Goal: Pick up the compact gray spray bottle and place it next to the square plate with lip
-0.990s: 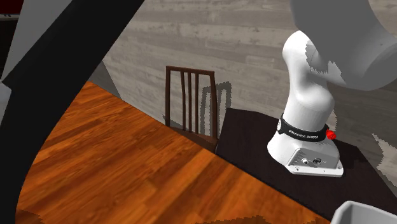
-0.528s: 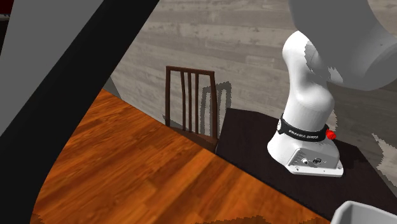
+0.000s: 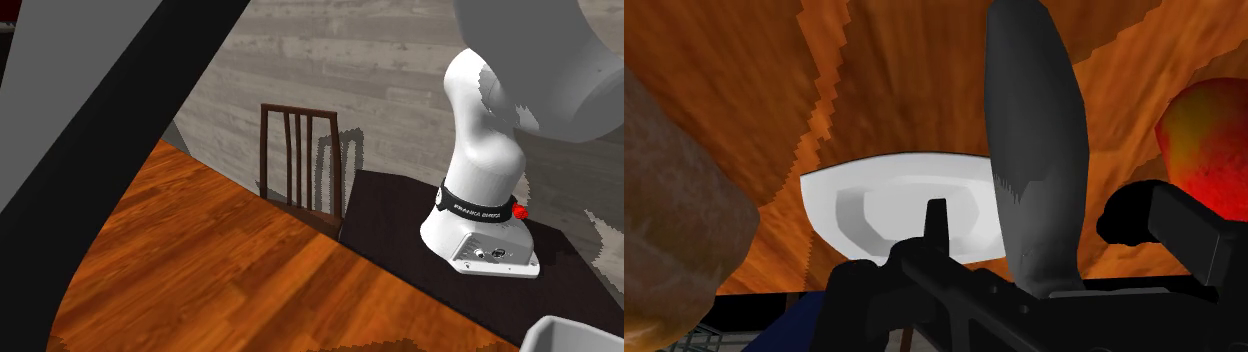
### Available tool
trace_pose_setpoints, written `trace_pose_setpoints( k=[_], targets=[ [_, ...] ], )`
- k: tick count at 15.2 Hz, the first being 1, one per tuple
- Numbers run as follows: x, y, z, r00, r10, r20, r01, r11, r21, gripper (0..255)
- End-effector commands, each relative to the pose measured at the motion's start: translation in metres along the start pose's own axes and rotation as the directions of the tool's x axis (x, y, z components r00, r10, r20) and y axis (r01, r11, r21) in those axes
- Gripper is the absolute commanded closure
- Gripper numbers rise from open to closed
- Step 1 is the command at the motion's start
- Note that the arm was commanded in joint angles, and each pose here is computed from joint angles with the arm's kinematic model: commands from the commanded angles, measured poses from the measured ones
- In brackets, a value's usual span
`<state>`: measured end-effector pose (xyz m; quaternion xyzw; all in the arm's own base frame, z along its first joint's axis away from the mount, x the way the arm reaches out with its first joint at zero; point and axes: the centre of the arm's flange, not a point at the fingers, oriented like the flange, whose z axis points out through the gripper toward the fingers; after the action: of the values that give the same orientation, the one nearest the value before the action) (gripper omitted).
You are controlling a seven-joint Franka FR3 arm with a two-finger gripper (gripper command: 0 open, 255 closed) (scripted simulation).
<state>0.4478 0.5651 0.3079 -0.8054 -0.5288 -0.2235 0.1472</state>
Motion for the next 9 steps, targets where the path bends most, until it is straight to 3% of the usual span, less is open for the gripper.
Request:
trace_pose_setpoints(
  k=[1,4,9],
  targets=[
    [0.0,0.0,-0.013,1.0,0.0,0.0,0.0,1.0,0.0,0],
    [0.0,0.0,-0.05,1.0,0.0,0.0,0.0,1.0,0.0,0],
    [0.0,0.0,-0.05,1.0,0.0,0.0,0.0,1.0,0.0,0]
  ],
)
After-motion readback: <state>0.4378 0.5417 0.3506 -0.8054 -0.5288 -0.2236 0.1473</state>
